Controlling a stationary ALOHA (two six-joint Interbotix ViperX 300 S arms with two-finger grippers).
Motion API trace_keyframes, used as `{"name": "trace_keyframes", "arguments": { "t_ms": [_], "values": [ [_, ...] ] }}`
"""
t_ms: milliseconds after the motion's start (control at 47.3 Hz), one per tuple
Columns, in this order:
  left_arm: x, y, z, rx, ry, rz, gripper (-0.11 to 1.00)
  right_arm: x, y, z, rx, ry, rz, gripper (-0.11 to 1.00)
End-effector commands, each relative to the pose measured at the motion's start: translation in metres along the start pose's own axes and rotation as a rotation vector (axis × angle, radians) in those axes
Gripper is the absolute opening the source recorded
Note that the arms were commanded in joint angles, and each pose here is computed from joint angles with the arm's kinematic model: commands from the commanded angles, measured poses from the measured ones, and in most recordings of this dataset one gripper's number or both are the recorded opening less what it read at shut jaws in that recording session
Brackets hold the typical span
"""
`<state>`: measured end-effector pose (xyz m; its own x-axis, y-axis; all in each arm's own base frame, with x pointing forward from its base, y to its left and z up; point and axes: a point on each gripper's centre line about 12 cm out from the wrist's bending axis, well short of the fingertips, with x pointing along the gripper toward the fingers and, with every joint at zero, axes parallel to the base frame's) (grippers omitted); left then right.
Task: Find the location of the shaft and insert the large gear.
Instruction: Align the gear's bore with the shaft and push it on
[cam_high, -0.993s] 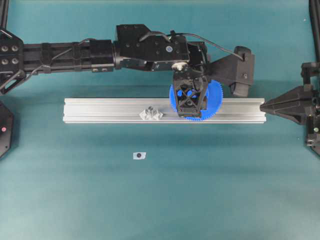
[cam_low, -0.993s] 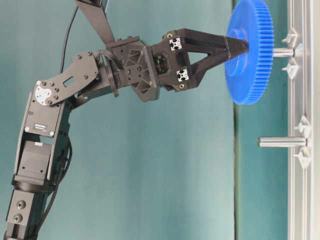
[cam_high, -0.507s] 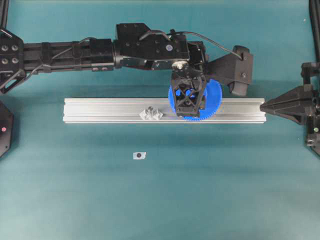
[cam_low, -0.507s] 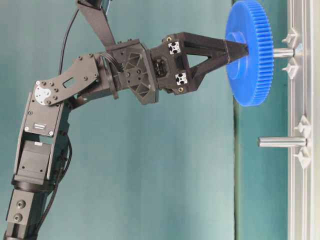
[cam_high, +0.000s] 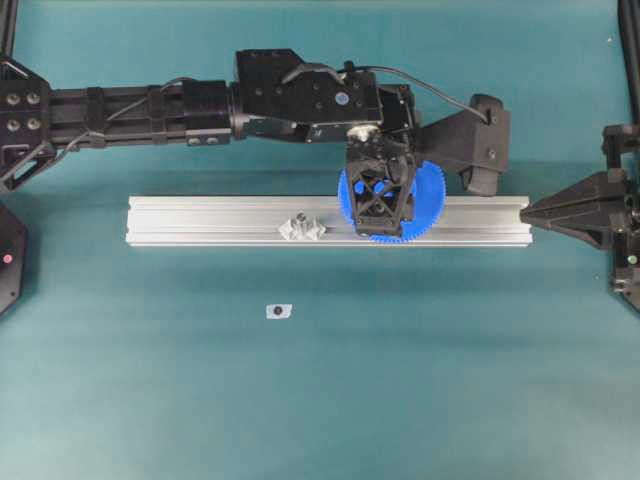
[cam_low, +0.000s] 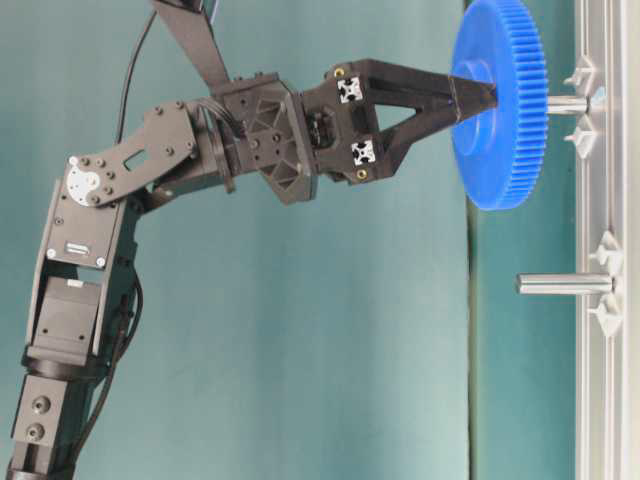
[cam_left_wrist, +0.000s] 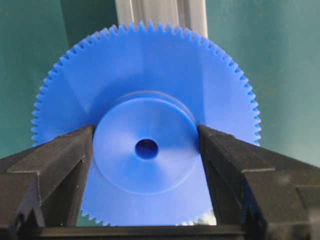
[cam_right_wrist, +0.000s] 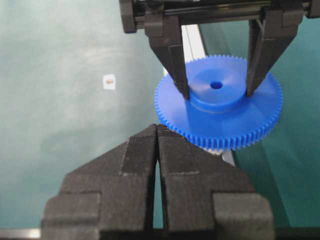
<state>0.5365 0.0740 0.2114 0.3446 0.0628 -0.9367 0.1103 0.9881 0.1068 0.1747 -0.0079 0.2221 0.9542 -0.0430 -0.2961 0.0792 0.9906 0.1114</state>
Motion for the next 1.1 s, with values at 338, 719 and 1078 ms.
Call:
{"name": "trace_keyframes", "arguments": {
  "t_ms": [338, 719, 1078],
  "values": [
    [-0.0231, 0.0001, 0.0131, 0.01, -0.063, 0.019, 0.76, 0.0007, 0.0002, 0.0042, 0.014, -0.009, 0.0, 0.0],
    [-0.0266, -0.0028, 0.0148, 0.015, -0.06, 0.015, 0.9, 0.0005, 0.0002, 0.0044, 0.013, -0.011, 0.0, 0.0],
    [-0.027, -0.0027, 0.015, 0.015, -0.06, 0.015, 0.9, 0.0002, 0.0003, 0.0046, 0.013, -0.012, 0.0, 0.0]
  ]
}}
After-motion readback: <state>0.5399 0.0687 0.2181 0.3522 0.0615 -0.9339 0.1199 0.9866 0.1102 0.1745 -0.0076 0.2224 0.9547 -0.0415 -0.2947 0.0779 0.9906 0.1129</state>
